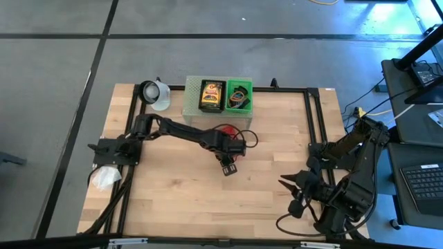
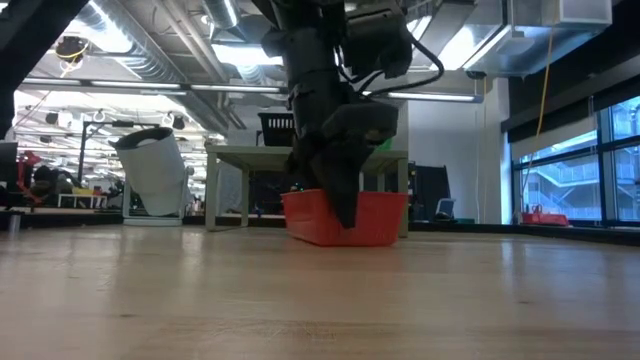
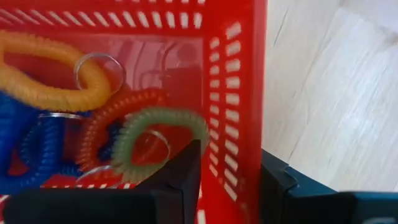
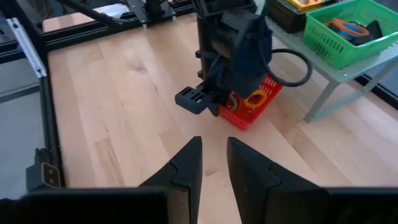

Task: Pick & Place Office Desk Supplies
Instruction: Put the red bin filled with spring keychains on the shelf

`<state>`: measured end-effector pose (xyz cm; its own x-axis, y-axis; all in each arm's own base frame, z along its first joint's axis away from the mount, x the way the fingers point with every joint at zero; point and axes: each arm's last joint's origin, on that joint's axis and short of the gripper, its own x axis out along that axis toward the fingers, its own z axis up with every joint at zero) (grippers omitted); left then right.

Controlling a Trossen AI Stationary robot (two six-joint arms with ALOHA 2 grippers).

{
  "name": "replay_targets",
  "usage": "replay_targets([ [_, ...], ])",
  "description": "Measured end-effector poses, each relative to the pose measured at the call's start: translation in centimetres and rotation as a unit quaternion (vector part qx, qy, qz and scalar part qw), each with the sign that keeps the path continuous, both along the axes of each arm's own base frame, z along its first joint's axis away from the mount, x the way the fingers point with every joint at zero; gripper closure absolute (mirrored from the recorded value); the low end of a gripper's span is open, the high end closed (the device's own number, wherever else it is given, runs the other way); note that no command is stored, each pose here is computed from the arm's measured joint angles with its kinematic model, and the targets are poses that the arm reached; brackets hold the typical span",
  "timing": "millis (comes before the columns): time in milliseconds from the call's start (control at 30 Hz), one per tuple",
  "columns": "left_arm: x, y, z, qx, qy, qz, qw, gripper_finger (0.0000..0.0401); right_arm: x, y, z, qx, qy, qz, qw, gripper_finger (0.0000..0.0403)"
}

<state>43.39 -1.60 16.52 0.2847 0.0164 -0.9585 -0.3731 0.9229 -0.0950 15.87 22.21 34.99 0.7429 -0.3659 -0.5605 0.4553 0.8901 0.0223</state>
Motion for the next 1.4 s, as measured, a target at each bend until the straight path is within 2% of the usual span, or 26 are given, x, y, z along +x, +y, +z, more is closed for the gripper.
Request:
replay_targets([
  [367,0.0,0.0,-0.7,0.013,0.012,0.003,1.0,0.0303,0.1,0.3,0.0,-0.003,0.002,0.015,1.0,0.0327],
  [467,-0.1,-0.1,-0.8,0.016,0.021,-0.002,1.0,0.0326,0.1,0.3,0.0,-0.003,0.002,0.015,1.0,0.0327],
  [567,-0.4,-0.6,-0.8,0.023,0.032,-0.02,0.999,0.0367,0.1,0.3,0.0,-0.003,0.002,0.015,1.0,0.0327],
  [667,-0.7,-1.3,-0.8,0.035,0.046,-0.041,0.997,0.0392,0.1,0.3,0.0,-0.003,0.002,0.015,1.0,0.0327],
  [967,-2.4,-5.8,-0.5,0.061,0.097,-0.116,0.987,0.0398,0.2,0.3,0.0,0.0,0.006,0.018,1.0,0.0327],
  [1067,-3.3,-7.6,0.6,0.075,0.113,-0.133,0.982,0.0399,0.2,0.4,0.0,0.0,0.007,0.019,1.0,0.0327],
  [1200,-4.8,-9.9,3.4,0.122,0.109,-0.137,0.977,0.0399,0.2,0.4,0.0,0.002,0.008,0.02,1.0,0.0327],
  [1400,-7.8,-10.7,7.6,0.151,0.108,-0.097,0.978,0.0399,0.2,0.5,0.0,-0.004,0.011,0.028,1.0,0.0327],
])
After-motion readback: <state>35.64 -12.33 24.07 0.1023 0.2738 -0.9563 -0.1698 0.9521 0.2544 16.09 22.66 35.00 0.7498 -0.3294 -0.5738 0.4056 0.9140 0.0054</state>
